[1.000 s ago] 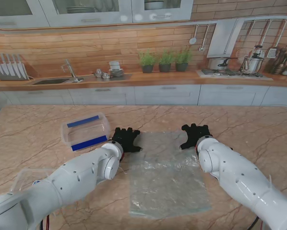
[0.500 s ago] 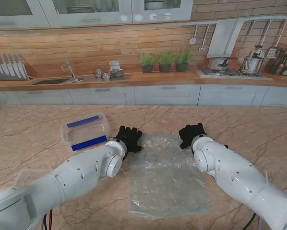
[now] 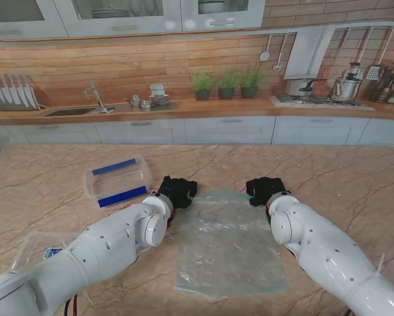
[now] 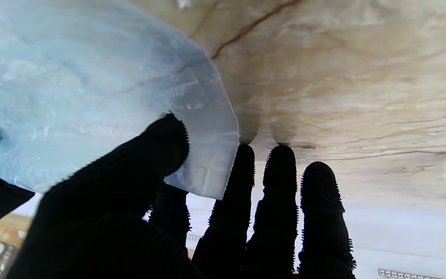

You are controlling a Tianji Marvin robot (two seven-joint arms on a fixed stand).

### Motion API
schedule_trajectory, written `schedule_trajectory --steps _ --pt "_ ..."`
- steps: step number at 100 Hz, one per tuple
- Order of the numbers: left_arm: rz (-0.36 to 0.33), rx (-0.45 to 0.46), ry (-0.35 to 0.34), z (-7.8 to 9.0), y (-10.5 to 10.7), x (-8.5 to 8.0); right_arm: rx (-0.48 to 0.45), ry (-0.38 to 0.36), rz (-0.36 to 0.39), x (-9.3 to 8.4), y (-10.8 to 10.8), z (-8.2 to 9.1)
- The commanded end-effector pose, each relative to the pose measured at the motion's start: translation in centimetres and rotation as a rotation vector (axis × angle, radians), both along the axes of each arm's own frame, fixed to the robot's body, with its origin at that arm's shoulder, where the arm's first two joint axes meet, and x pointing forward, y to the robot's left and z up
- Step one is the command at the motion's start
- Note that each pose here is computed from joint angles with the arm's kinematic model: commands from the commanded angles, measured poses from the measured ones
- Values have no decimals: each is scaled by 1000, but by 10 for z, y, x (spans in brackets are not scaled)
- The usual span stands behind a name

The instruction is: Fold the bubble film and place it into the plastic crate

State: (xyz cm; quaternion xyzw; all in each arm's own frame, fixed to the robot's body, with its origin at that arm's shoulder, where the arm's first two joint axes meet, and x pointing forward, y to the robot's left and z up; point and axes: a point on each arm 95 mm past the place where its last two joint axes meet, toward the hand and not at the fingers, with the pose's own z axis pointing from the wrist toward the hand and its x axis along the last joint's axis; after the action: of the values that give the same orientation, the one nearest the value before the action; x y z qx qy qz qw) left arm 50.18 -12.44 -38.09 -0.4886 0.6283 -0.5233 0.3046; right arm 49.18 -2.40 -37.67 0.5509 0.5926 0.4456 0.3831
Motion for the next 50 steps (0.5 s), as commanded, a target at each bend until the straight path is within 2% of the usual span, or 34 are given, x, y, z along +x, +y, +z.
schedule_trajectory --steps 1,24,36,50 --pt "20 -3 88 -29 7 -18 25 -5 6 -3 6 -2" --pt "72 -140 88 -28 3 -19 129 -40 -14 -2 8 3" --pt "74 -156 80 -25 3 -17 175 -53 -10 -3 11 9" --pt "82 -176 47 -21 4 -15 201 -104 9 -2 13 17"
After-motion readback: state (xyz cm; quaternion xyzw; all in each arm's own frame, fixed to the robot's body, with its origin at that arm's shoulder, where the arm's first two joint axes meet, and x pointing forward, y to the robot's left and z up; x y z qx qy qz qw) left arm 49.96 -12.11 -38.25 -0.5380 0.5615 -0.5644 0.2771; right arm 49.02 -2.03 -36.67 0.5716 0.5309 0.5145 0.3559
